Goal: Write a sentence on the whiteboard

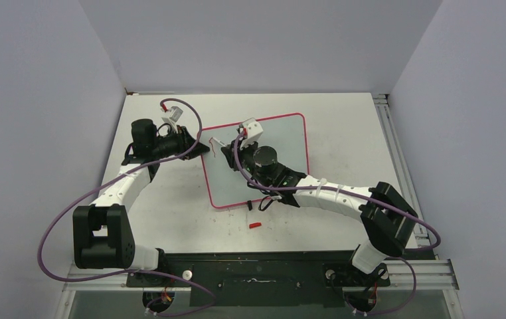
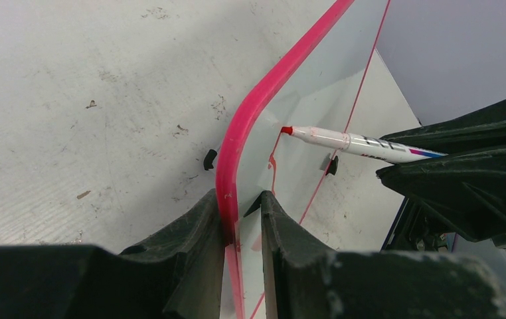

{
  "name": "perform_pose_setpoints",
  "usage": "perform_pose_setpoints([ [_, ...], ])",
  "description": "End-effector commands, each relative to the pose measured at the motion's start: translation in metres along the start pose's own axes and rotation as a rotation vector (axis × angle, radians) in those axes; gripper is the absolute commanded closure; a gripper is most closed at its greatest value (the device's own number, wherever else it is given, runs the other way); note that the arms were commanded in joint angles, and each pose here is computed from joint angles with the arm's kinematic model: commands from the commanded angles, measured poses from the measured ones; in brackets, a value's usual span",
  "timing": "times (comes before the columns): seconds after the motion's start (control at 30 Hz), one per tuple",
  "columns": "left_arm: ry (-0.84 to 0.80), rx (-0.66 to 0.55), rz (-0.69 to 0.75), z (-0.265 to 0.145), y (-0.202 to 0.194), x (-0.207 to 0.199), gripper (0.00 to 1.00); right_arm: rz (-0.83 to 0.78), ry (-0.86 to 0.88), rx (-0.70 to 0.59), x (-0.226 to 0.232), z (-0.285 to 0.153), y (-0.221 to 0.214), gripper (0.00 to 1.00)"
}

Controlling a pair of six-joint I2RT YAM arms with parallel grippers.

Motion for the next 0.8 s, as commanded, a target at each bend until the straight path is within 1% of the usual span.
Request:
perform_pose_setpoints([
  [0.0, -0.024, -0.016, 0.064, 0.001, 0.012, -0.008, 0.84, 0.008, -0.048, -0.093, -0.005, -0.008, 0.021, 0.95],
  [0.43, -0.026, -0.017, 0.066, 0.000, 0.012, -0.009, 0.84, 0.009, -0.075, -0.048, -0.014, -0.021, 0.006, 0.95],
  [0.77, -0.026, -0.017, 0.065, 0.001, 0.012, -0.008, 0.84, 0.001, -0.003, -0.020, -0.005, -0.018, -0.002, 0.95],
])
Point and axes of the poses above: each gripper's point midway between its finger pads, its own z axis out along the fingers, its own x axis along the line the jaws close on, y = z × x, the point moved 9 cm from there along -z, back along the fingers, and after that the axes turned 5 degrees about z, right-handed, at the moved point
